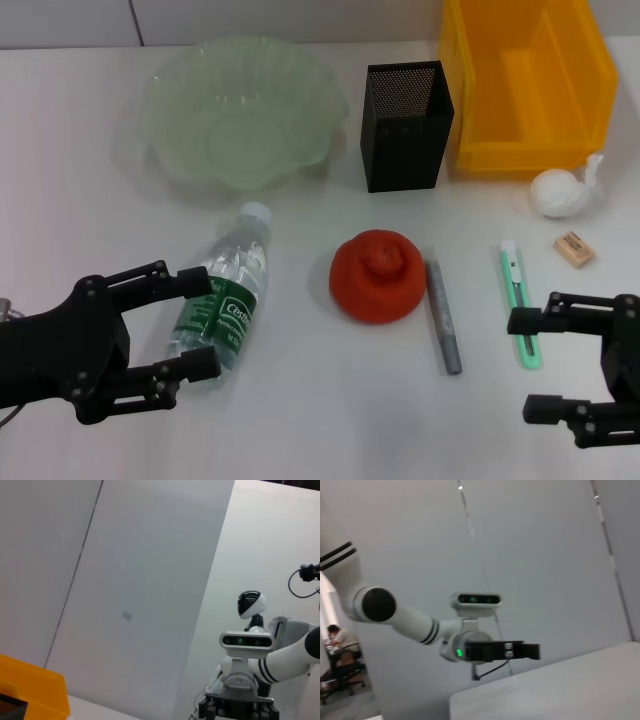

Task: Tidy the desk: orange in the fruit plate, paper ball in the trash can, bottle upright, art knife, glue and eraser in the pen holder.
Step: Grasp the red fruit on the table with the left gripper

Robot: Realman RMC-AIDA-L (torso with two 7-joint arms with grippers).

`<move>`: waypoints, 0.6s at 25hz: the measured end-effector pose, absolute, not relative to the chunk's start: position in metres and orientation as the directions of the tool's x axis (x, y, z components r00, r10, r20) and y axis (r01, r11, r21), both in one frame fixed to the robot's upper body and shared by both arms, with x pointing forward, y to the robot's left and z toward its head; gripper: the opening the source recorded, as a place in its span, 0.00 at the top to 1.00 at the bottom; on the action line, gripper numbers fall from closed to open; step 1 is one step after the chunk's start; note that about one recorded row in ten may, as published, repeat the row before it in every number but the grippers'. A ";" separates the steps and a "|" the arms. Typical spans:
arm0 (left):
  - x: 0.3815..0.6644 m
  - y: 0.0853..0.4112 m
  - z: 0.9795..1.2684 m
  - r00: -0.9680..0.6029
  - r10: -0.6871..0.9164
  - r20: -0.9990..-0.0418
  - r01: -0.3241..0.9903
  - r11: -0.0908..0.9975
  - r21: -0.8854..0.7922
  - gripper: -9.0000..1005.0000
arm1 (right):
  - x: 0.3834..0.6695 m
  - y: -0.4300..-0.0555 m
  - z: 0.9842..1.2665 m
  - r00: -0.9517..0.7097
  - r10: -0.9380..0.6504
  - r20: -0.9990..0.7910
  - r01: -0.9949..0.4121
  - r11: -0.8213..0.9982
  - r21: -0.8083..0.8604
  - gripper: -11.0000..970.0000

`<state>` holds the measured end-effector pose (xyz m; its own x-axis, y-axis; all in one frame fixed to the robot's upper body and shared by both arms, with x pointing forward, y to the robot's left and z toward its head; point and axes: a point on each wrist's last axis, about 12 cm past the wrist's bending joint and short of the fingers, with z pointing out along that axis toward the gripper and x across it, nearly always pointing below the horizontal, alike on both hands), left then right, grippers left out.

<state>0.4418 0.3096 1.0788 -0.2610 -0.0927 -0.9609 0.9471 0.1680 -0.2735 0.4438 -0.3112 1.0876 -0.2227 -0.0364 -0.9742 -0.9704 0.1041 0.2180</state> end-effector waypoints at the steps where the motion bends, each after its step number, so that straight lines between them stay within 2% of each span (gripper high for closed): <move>1: 0.443 0.309 1.079 -0.263 -0.088 -0.961 0.948 0.163 -0.274 0.22 | 0.445 -0.308 1.087 -0.223 -0.043 -0.974 -0.972 0.088 0.219 0.23; 15: 0.449 0.304 1.081 -0.269 -0.078 -0.960 0.950 0.143 -0.277 0.22 | 0.461 -0.287 1.087 -0.224 -0.026 -0.974 -0.974 0.049 0.222 0.23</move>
